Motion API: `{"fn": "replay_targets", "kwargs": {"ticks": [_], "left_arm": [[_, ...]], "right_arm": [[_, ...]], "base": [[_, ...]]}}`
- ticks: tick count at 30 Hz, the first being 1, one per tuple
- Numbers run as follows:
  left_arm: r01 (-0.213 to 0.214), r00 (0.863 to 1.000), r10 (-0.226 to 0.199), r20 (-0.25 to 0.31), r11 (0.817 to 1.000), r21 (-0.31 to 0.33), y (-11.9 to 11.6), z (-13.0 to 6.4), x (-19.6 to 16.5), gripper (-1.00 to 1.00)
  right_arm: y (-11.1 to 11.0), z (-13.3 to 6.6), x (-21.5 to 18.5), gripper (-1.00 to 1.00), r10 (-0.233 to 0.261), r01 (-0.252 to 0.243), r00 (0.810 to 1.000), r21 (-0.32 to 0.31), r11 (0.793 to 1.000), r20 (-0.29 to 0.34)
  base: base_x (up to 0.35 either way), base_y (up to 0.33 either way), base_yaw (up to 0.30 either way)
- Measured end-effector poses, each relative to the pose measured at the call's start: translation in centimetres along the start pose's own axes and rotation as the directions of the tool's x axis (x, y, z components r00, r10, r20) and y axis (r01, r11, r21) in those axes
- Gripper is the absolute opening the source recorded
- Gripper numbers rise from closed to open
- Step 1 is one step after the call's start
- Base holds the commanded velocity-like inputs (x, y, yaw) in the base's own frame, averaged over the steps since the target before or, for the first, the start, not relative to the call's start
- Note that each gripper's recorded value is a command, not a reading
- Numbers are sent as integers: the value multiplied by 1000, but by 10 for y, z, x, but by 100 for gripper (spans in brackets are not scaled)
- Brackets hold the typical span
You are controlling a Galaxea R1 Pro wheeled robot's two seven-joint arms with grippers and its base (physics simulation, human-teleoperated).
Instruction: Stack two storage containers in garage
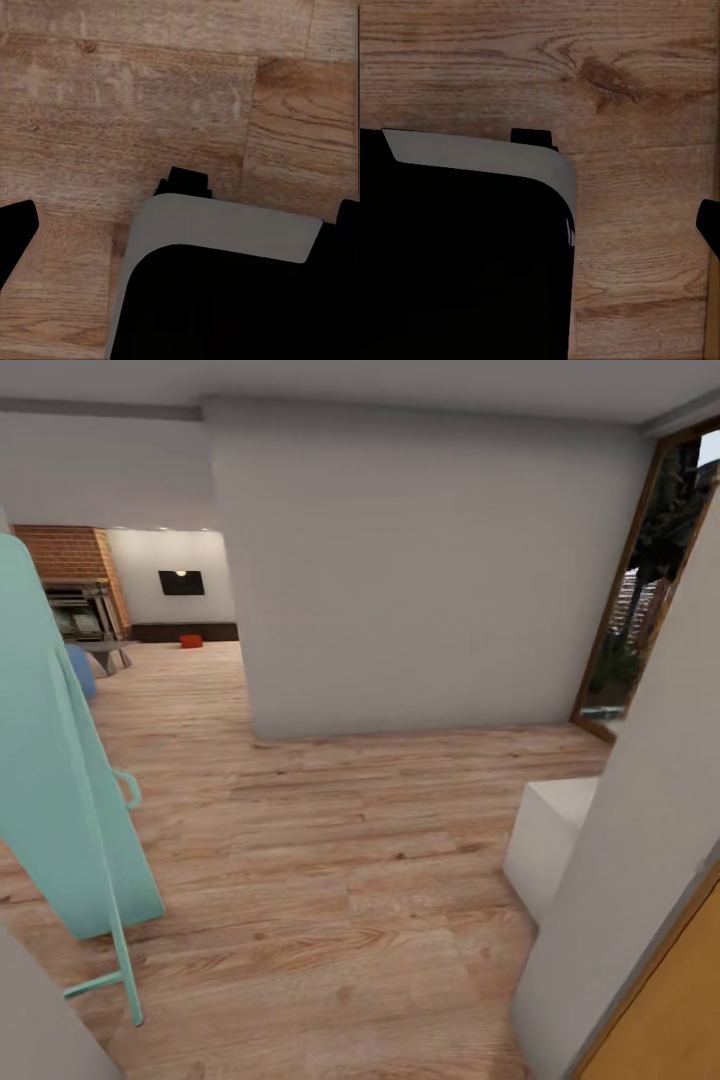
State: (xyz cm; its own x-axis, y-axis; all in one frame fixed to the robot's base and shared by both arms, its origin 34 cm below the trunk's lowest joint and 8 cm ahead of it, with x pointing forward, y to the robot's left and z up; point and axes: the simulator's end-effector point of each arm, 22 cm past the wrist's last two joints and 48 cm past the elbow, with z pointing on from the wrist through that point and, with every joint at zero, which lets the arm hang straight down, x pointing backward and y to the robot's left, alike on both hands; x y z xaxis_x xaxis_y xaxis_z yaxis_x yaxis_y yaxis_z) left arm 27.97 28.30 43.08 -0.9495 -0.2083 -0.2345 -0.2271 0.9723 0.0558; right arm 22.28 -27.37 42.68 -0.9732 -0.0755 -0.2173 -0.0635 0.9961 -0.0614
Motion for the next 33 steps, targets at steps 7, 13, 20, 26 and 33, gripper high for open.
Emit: {"fn": "replay_targets", "kwargs": {"ticks": [7,13,20,26,33], "left_arm": [[1,1000,-1,0,1000,0,0,0,0,100],[1,1000,-1,0,1000,-1,0,0,0,100],[1,1000,-1,0,1000,0,0,0,0,100],[1,1000,-1,0,1000,0,0,0,0,100],[1,1000,-1,0,1000,1,-1,0,0,100]], "right_arm": [[0,0,0,100,0,0,1000,0,1000,0],[0,0,0,100,0,0,1000,0,1000,0],[0,0,0,100,0,0,1000,0,1000,0],[0,0,0,100,0,0,1000,0,1000,0],[0,0,0,100,0,0,1000,0,1000,0]], "base": [[322,0,0],[322,0,0],[322,0,0],[322,0,0],[322,0,0]]}}
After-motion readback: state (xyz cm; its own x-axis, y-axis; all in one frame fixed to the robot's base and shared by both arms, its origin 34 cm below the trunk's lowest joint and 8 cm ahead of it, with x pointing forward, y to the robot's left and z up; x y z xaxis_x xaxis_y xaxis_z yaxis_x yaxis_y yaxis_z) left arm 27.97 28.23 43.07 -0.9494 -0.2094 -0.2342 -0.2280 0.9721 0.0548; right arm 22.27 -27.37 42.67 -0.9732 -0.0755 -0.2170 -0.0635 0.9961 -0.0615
